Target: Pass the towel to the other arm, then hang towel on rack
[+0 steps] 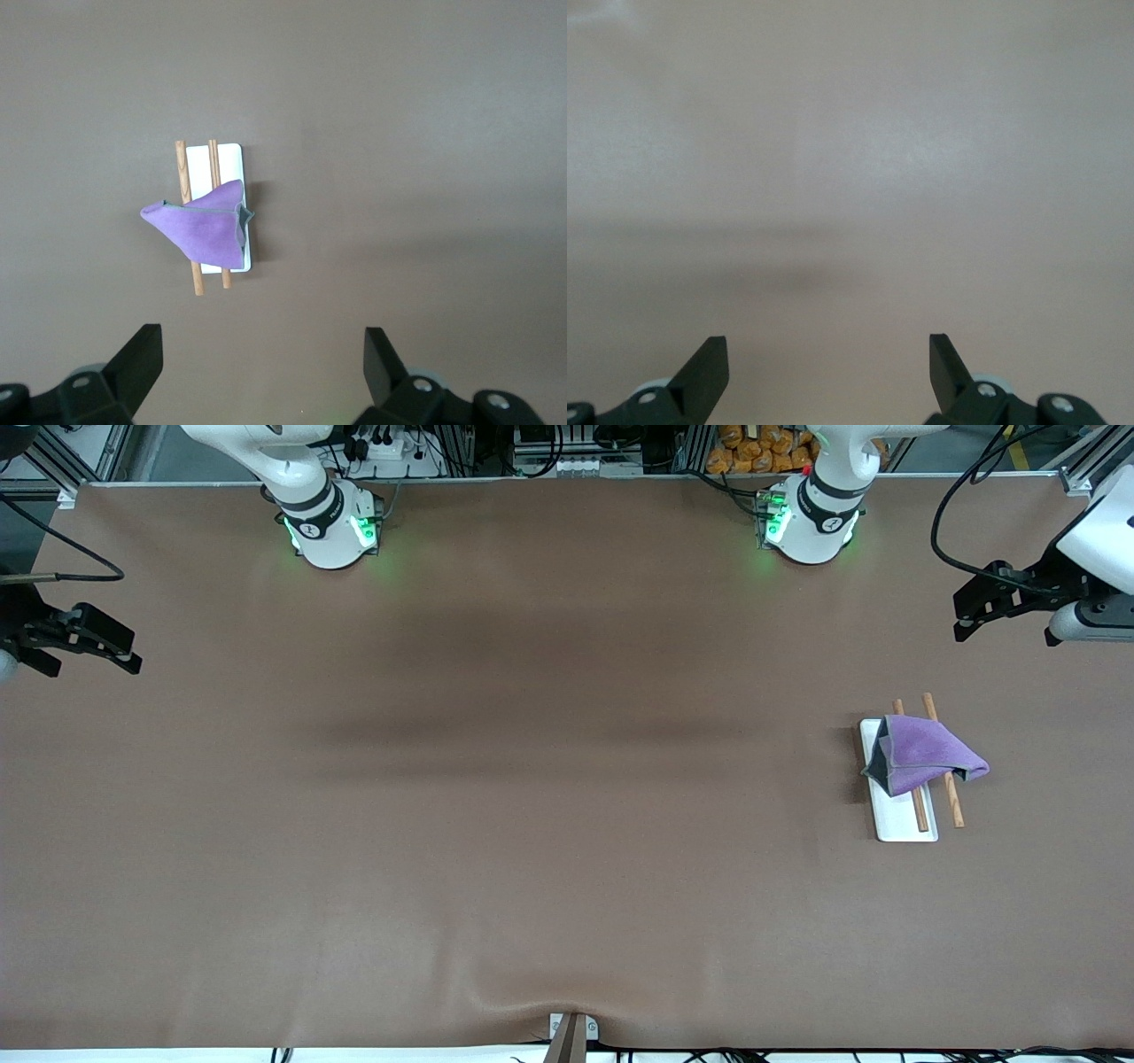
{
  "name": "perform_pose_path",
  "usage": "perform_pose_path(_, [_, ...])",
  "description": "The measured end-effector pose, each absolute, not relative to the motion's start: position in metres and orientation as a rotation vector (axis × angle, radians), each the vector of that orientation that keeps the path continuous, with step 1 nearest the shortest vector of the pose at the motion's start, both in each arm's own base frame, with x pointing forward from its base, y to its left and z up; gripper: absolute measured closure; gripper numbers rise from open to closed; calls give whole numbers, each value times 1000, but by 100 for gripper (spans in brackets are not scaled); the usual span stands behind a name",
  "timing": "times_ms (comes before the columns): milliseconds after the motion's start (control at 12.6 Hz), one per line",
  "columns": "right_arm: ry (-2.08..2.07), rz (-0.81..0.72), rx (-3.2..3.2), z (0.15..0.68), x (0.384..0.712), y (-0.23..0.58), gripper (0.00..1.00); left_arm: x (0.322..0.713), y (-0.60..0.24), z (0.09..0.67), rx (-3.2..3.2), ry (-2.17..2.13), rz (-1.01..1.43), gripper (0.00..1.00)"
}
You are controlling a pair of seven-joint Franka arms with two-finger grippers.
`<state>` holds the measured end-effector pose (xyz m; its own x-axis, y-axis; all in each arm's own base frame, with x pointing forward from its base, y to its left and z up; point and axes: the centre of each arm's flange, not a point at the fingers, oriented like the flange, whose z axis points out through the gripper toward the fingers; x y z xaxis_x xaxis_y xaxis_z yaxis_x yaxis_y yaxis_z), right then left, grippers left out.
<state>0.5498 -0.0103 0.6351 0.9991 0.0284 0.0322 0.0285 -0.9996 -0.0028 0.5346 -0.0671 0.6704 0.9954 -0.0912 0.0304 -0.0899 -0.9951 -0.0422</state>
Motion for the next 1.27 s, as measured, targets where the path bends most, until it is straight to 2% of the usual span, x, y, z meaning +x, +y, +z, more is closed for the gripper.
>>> perform_pose_path(397, [-43, -49, -3138, 635, 550, -11, 0, 517, -59, 668, -3092, 119, -28, 0])
perform_pose_path(1271, [-42, -49, -3138, 635, 550, -11, 0, 516, -54, 659, -3092, -81, 1, 0])
